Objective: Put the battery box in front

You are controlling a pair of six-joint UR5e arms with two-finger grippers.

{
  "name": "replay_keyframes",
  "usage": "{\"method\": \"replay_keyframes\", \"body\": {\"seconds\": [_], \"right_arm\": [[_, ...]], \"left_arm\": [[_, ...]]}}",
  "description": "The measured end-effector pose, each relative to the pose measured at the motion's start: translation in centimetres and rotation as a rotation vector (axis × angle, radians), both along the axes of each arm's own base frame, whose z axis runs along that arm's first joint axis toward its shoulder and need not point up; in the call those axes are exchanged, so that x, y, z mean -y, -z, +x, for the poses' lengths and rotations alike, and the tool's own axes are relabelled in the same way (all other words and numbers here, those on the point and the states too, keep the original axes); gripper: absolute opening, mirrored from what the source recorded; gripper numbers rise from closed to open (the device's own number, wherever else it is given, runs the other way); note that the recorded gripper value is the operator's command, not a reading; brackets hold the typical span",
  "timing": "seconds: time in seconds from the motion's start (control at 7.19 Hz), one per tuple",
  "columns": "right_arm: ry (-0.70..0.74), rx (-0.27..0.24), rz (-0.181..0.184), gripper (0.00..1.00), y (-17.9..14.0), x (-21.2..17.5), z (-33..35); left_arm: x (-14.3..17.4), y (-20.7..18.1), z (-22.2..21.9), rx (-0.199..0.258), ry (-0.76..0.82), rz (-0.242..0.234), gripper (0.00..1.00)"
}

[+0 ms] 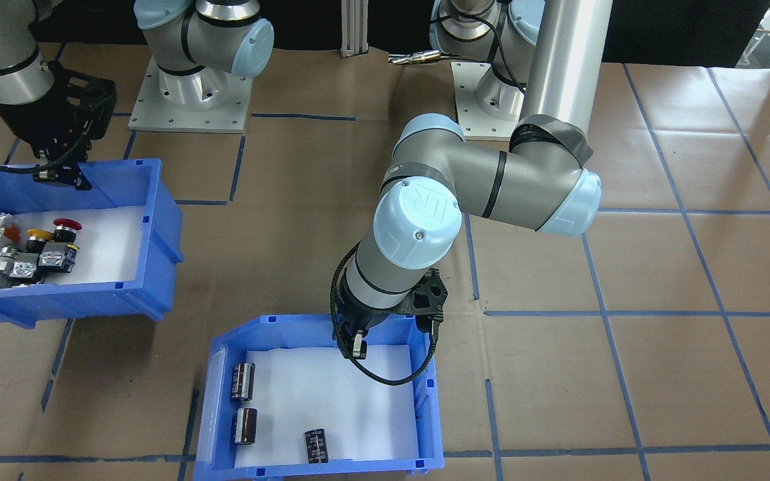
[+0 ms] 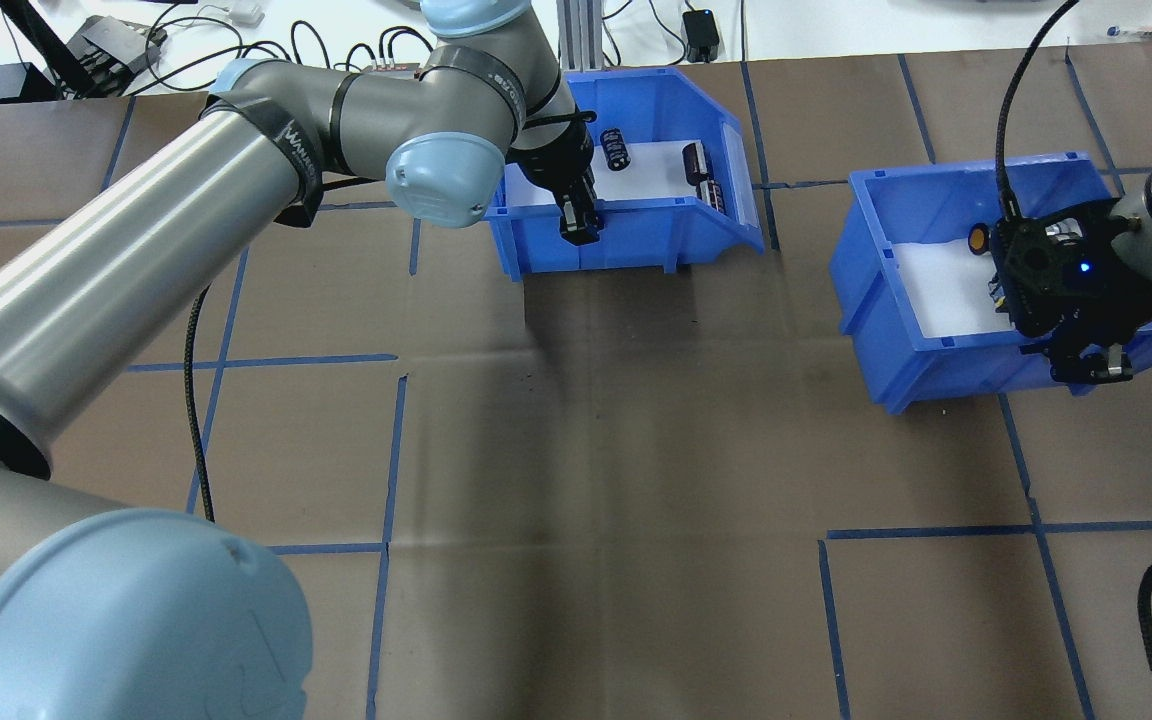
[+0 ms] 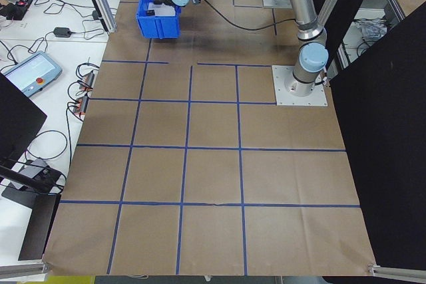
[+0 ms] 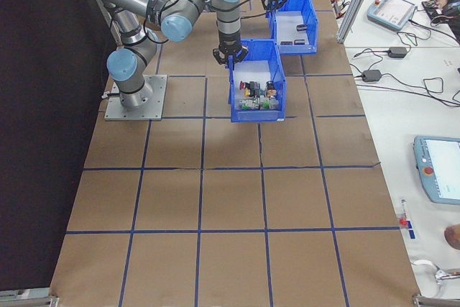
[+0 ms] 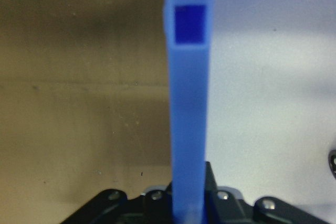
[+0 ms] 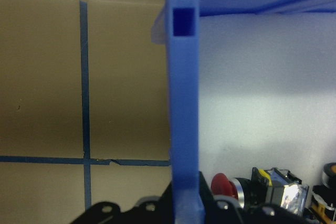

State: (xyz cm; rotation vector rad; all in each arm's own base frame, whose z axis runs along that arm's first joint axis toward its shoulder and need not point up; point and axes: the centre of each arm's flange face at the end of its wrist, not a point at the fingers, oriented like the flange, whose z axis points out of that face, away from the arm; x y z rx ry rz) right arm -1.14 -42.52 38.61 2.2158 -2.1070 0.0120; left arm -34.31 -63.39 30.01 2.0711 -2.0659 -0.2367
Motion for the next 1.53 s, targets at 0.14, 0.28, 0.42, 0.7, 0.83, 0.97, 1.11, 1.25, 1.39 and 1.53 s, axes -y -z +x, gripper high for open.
{"method": "replay_keyframes", "body": {"seconds": [0.14, 0.28, 0.42, 0.7, 0.83, 0.97, 1.11, 1.25, 1.39, 1.53], "right_arm": [[0.000, 0.006, -0.001, 0.04, 0.0, 0.0, 0.1], [0.000, 0.008, -0.001, 0.04, 0.1, 0.0, 0.1], [0.001, 0.009, -0.001, 0.04, 0.1, 0.0, 0.1], [0.011, 0.011, 0.021, 0.04, 0.8, -0.8, 0.3], [0.033, 0.012, 0.029, 0.05, 1.3, -2.3, 1.0], [0.065, 0.014, 0.026, 0.05, 2.0, -4.6, 1.9], [0.092, 0.019, 0.021, 0.06, 2.9, -7.0, 2.9], [0.098, 0.022, 0.013, 0.06, 3.6, -9.0, 4.0], [0.082, 0.023, 0.007, 0.06, 3.9, -10.4, 5.4], [0.062, 0.026, 0.007, 0.06, 4.0, -11.2, 7.2]], "left_arm": [[0.0, 0.0, -0.1, 0.003, 0.030, -0.015, 0.87], [0.1, -0.3, 0.0, 0.007, 0.050, -0.027, 0.94], [0.2, -0.9, 0.5, 0.006, 0.054, -0.040, 0.93], [0.1, -4.1, 3.0, -0.001, 0.042, -0.063, 0.93], [-0.5, -6.1, 5.1, 0.005, 0.057, -0.063, 0.93], [-1.1, -8.2, 7.4, 0.014, 0.084, -0.059, 0.93], [-1.6, -10.1, 10.0, 0.030, 0.129, -0.059, 0.96], [-2.0, -12.0, 13.0, 0.059, 0.205, -0.062, 0.99], [-2.6, -13.8, 15.7, 0.091, 0.311, -0.072, 0.99], [-3.4, -15.2, 18.0, 0.124, 0.443, -0.082, 0.99]]}}
